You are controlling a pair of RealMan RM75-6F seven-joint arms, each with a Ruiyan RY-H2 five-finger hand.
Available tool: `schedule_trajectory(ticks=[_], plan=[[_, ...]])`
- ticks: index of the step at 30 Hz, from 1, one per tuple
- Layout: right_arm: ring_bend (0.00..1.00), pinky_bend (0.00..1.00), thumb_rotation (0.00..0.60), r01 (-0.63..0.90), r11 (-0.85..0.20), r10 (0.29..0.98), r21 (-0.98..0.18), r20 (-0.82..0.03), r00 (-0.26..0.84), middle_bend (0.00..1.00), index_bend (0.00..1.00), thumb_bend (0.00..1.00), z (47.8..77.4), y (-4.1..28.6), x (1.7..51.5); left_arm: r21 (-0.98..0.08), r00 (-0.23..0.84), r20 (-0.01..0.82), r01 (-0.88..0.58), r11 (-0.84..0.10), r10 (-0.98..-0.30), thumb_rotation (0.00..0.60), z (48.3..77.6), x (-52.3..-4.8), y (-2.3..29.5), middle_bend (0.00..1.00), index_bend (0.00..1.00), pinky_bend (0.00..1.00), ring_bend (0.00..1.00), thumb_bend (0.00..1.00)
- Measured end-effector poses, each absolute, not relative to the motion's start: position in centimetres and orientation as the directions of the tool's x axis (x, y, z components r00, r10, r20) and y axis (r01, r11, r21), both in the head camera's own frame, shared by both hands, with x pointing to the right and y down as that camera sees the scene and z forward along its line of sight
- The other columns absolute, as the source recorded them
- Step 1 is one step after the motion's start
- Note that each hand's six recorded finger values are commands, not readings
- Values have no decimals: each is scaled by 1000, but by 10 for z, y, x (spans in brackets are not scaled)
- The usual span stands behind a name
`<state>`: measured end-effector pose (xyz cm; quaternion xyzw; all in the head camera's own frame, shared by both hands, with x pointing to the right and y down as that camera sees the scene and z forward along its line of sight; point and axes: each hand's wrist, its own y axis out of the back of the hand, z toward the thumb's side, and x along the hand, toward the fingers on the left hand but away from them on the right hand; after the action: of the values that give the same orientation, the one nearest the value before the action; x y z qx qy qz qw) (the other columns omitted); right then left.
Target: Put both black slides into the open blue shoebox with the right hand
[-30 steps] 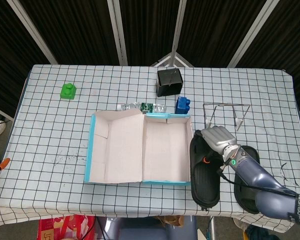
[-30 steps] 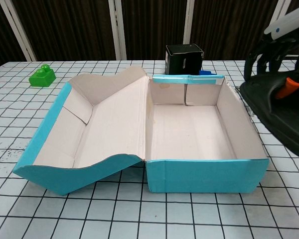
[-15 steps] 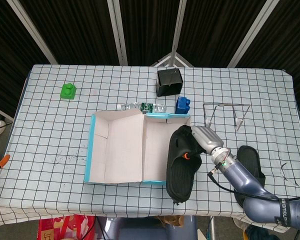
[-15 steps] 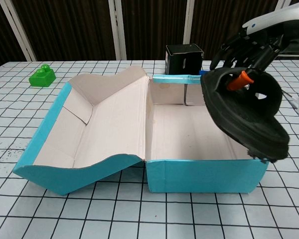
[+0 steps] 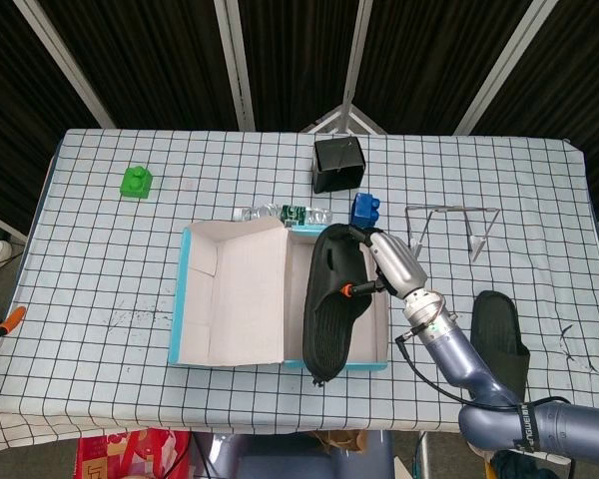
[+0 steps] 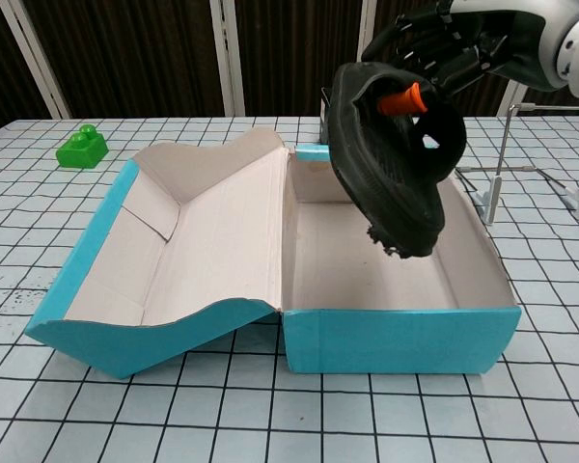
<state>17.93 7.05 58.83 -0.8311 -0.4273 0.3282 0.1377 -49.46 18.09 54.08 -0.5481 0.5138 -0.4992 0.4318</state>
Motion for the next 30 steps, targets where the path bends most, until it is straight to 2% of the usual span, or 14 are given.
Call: schedule_trajectory(ticks=[7,13,18,30], plan=[[493,197,600,670,-486,873,-561,-270,407,495,605,494,608,70,182,-987,-34,105,-127,-100,-994,600,541,-495,181,0,70,71,0,210],[493,197,600,670,-420,904,-612,-215,370,495,608,494,630,74,178,-988,-38,88,-128,-82,-995,600,541,-494,179,0,70,71,0,210],[493,197,600,650,-388,916,-654,-198,349,495,611,494,641,77,171,-989,-28,77,-127,-72,-997,600,543,-491,179,0,70,71,0,210],[493,197,600,634,-413,907,-654,-229,354,495,614,494,662,82,162,-989,-33,85,-128,-80,-996,600,544,-493,178,0,70,71,0,209]])
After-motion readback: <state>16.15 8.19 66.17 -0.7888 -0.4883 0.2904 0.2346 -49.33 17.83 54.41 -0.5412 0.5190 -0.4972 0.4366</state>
